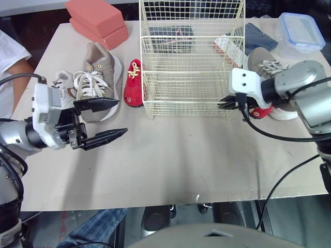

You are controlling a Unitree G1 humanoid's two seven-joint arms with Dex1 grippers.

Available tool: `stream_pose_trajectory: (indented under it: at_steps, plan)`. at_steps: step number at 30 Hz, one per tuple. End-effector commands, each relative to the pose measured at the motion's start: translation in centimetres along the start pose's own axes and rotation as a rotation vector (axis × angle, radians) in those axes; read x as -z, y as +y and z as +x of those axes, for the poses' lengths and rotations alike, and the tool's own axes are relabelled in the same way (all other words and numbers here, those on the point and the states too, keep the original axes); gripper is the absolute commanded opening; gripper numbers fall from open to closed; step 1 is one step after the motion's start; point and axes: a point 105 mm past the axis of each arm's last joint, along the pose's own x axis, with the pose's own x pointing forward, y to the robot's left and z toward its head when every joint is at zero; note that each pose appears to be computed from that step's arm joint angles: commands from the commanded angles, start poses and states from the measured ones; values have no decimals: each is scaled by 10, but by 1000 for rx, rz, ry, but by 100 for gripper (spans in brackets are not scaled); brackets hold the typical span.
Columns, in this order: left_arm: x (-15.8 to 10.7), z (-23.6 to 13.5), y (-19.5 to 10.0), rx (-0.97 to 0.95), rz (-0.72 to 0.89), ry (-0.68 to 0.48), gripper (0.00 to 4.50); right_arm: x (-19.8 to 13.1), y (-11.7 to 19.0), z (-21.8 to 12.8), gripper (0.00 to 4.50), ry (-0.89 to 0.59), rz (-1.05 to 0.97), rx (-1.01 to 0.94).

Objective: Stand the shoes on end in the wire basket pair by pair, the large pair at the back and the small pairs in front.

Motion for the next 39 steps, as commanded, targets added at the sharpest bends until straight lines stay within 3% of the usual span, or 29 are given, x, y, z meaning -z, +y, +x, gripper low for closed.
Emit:
stream_pose_trajectory:
  at_steps: [1,5,12,18,23,32,39]
  plan:
    - [-7,-1,0,3,39,-20,450,-7,-6,-5,1,-23,-72,33]
    - [-6,-1,0,3,37,-22,450,-10,-11,-10,122,-54,-113,39]
    - [-9,-1,1,-5,42,-26,450,-22,-16,-23,447,-152,-108,78]
    - [-16,-1,0,-22,36,-58,450,-20,-11,-64,447,-279,41,141]
    - [-27,-2,3,-75,17,-132,450,1,-9,-105,447,-386,183,323]
    - [-53,33,-8,1,37,-279,450,117,-3,-156,447,-221,535,840]
    - [-68,55,-17,59,66,-281,450,158,10,-155,447,-177,741,979]
